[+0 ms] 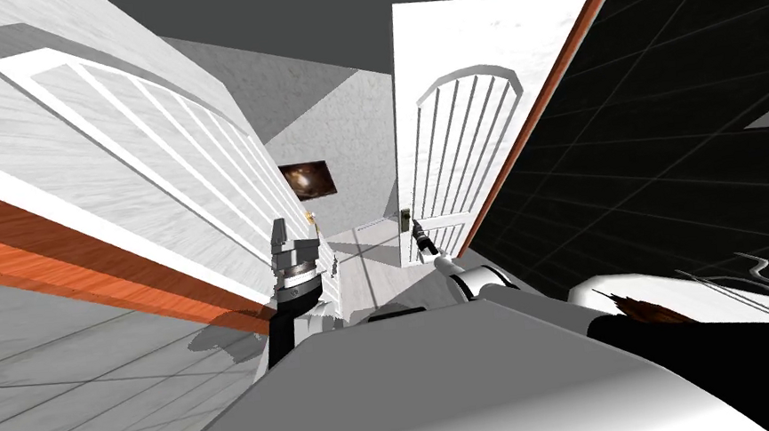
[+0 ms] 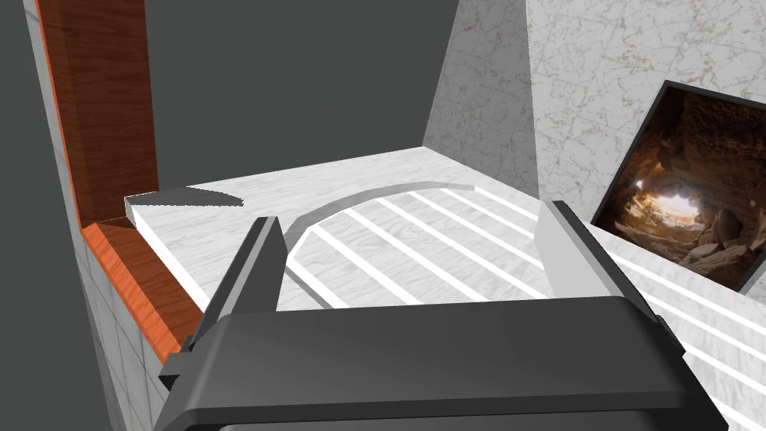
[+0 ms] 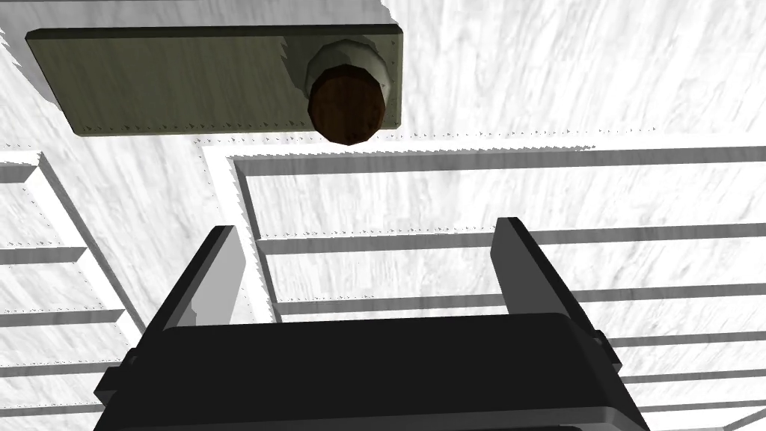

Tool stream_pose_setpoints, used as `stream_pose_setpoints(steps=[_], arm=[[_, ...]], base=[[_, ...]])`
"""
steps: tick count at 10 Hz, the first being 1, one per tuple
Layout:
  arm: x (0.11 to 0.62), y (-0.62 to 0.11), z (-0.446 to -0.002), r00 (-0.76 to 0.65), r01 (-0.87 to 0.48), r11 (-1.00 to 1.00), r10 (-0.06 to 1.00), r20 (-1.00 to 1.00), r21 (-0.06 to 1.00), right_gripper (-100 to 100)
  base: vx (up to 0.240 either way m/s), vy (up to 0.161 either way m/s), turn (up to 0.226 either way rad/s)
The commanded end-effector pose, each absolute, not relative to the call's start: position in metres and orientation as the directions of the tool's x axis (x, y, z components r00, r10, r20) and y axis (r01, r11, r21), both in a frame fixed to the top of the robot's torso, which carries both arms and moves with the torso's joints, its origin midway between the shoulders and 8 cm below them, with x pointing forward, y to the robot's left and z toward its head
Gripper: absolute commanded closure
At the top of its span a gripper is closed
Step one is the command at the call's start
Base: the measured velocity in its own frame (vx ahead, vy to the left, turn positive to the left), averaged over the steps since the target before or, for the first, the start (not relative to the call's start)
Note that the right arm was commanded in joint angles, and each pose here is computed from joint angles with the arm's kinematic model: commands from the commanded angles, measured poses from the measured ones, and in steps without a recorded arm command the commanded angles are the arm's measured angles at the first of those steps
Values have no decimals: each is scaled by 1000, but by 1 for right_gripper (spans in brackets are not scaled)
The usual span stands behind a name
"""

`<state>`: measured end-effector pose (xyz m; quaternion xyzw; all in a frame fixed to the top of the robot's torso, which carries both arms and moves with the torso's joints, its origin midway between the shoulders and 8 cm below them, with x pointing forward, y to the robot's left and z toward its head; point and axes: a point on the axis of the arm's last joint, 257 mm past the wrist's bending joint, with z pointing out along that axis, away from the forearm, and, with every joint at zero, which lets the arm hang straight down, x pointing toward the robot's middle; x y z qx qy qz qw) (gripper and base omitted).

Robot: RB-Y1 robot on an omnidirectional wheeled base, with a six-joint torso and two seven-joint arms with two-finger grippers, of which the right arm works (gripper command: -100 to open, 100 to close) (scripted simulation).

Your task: Push the door open

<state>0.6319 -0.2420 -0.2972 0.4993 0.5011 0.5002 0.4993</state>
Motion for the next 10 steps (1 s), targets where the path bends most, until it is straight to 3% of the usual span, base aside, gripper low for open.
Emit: stream_pose_setpoints(steps=[1, 9, 10], arm=[[632, -244, -297, 0, -1, 1, 1000, -1, 1000, -100], [630, -252, -296, 16, -9, 2, 1000, -2, 1000, -100], [630, -252, -296, 16, -9, 2, 1000, -2, 1000, 100]], base=[[81, 13, 21], [196, -7, 23], [-13, -2, -6]])
